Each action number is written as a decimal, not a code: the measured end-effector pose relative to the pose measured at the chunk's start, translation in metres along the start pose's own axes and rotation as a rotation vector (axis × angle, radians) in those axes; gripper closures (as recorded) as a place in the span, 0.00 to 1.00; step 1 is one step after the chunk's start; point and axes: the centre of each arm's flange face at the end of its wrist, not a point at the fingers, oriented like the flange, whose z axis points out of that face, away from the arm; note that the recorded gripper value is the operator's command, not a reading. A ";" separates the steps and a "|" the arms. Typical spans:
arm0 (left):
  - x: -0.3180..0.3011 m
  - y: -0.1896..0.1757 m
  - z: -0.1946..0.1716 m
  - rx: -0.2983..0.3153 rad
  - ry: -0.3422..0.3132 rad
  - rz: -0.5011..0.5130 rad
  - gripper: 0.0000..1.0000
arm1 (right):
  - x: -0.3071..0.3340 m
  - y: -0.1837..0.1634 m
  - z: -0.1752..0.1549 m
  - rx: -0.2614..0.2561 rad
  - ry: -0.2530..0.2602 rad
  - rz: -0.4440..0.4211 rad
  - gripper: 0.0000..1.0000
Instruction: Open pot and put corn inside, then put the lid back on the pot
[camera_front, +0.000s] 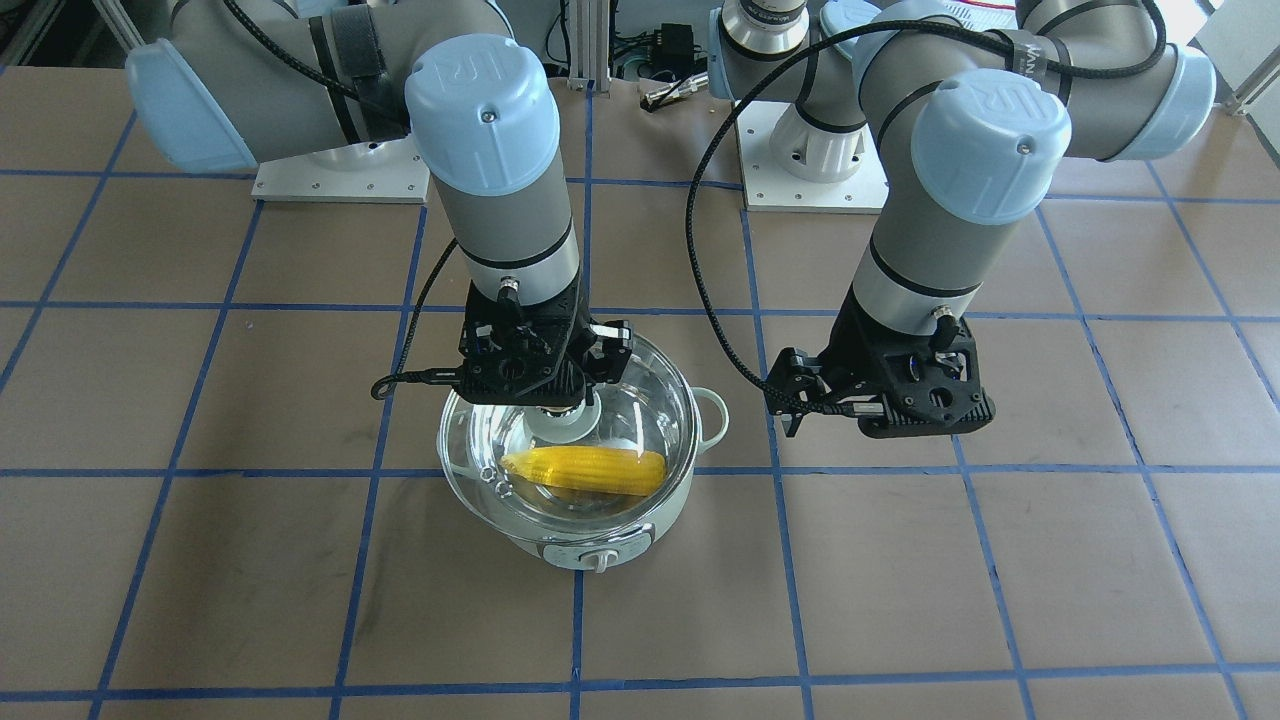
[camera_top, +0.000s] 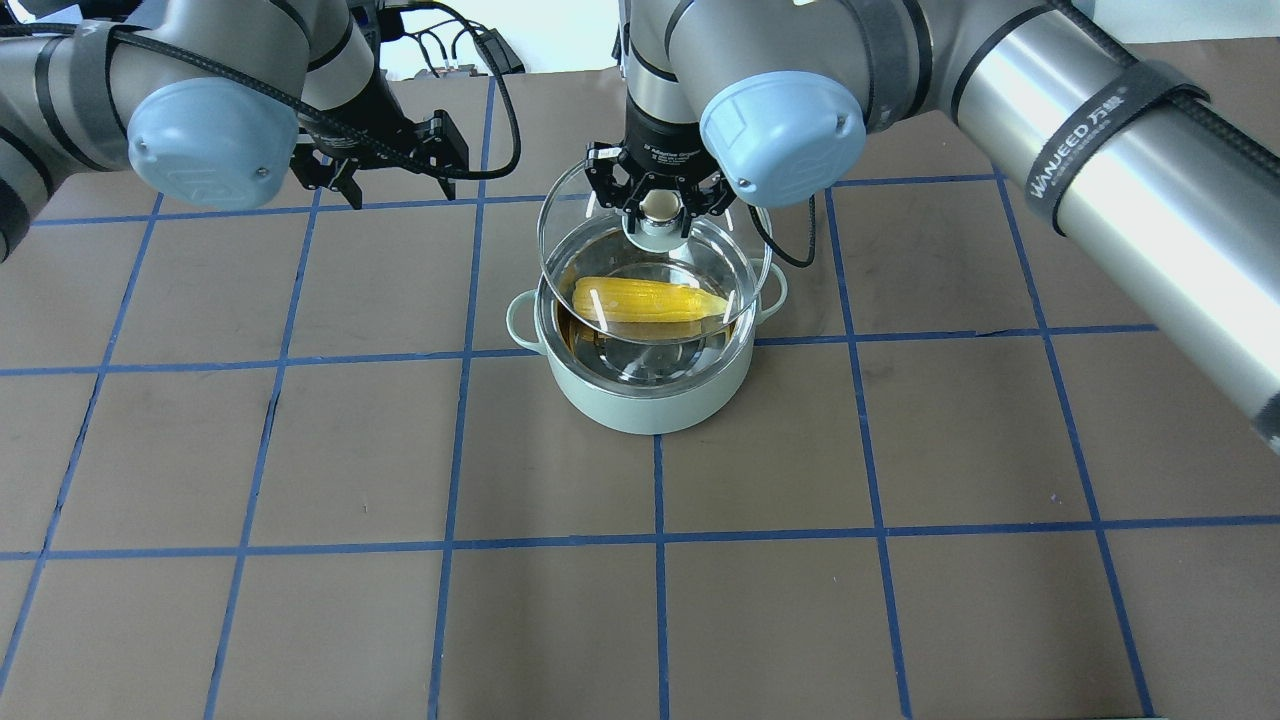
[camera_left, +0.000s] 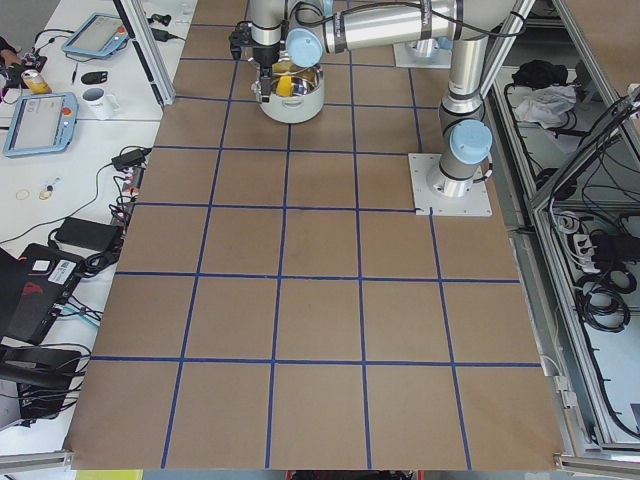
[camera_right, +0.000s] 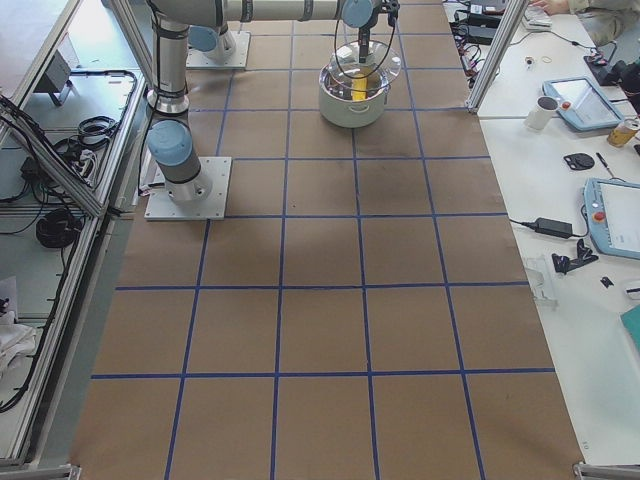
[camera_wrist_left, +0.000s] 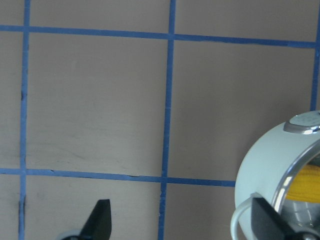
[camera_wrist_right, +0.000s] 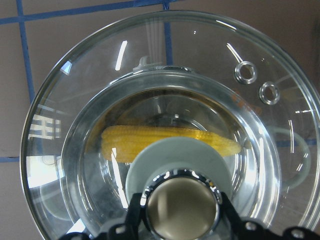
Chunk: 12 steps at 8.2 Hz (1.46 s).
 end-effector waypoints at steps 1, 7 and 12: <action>-0.015 -0.002 -0.002 0.006 -0.041 0.004 0.00 | -0.007 0.003 0.005 -0.010 -0.009 0.004 1.00; -0.085 -0.013 0.007 -0.025 -0.115 0.034 0.00 | -0.022 0.016 0.037 -0.047 -0.001 -0.023 1.00; -0.104 -0.020 0.025 -0.052 -0.152 -0.003 0.00 | -0.015 0.021 0.052 -0.058 0.027 -0.044 1.00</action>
